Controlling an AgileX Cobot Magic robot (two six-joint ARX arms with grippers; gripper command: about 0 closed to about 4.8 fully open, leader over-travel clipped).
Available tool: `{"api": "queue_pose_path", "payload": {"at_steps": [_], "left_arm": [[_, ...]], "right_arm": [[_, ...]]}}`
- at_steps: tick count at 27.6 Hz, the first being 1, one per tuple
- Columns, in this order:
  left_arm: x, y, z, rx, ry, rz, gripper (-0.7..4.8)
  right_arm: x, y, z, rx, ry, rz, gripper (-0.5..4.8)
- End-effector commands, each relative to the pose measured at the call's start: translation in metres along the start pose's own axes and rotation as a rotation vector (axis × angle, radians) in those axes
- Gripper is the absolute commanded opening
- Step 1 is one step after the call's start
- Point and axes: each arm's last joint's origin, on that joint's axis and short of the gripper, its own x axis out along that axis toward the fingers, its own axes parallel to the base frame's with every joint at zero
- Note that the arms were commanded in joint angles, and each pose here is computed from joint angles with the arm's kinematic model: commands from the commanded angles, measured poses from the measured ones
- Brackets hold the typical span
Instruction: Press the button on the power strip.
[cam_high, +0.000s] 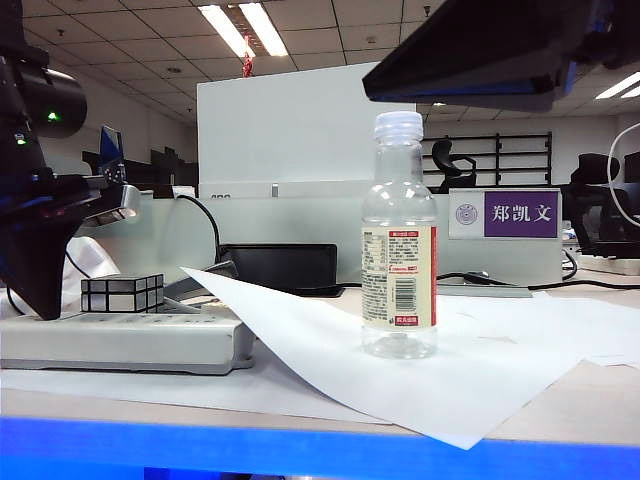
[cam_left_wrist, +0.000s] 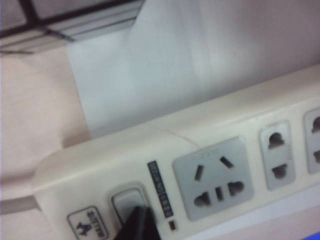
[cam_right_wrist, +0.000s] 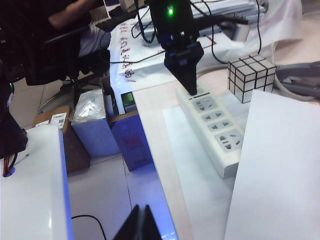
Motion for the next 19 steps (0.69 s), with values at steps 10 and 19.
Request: {"api": "queue_pose_path", "payload": {"at_steps": [10,19], "left_arm": [[0.003,0.001,0.003,0.031,-0.036,-0.003,-0.05],[-0.051,-0.014,-0.005,0.069,-0.209,0.041,-0.05]], "right_arm": [[0.000,0.001,0.005,-0.019,-0.029,0.004,0.04],[0.000,0.001,0.006,-0.025,-0.042,0.004,0.03]]}}
